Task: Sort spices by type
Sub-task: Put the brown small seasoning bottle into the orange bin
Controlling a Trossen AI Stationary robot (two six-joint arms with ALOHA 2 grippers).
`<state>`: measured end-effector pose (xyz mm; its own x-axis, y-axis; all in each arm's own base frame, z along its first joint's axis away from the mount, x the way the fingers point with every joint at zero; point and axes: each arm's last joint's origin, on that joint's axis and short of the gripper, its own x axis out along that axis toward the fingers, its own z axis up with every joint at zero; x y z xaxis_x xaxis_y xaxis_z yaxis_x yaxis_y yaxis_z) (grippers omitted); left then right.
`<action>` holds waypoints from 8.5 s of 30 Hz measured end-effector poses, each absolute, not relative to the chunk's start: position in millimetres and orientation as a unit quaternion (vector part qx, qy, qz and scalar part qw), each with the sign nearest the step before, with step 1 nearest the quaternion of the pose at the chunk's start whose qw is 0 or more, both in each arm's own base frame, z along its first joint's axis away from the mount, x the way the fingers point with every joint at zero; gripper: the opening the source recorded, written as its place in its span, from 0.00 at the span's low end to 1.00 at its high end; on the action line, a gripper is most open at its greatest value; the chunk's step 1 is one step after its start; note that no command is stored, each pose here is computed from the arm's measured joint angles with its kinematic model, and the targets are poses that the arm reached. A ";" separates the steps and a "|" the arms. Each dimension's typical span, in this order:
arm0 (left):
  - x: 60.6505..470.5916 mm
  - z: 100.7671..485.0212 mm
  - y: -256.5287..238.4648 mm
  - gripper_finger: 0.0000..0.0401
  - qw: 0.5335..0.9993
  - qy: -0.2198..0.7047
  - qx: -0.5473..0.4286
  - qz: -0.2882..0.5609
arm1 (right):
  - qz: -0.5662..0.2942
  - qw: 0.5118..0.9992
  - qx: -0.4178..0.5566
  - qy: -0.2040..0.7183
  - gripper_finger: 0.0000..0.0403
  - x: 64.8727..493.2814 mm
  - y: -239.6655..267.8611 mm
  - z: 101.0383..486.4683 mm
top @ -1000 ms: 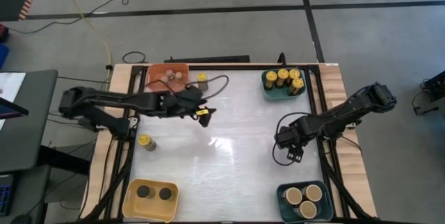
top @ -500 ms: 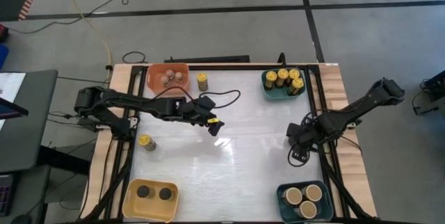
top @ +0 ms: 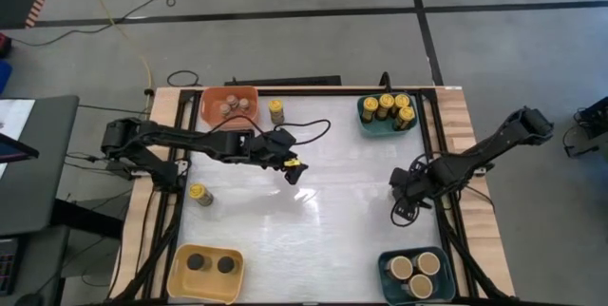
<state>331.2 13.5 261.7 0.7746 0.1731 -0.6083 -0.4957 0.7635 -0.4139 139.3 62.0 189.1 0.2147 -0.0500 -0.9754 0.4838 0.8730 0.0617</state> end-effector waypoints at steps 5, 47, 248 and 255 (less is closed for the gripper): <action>328.8 260.6 18.9 0.67 0.892 0.293 -0.292 0.182 | -0.190 0.756 0.190 0.596 0.66 143.2 57.6 188.1; 141.9 305.1 29.4 0.67 0.887 0.307 -0.224 0.264 | -0.177 0.822 0.130 0.525 0.25 439.5 -34.8 260.1; 360.0 134.2 53.6 0.75 0.936 0.299 -0.179 0.055 | -0.188 0.859 0.258 0.399 0.26 235.2 29.0 280.2; 367.5 175.5 72.7 0.75 0.880 0.404 -0.226 0.101 | -0.187 0.861 0.257 0.398 0.26 235.6 29.0 280.5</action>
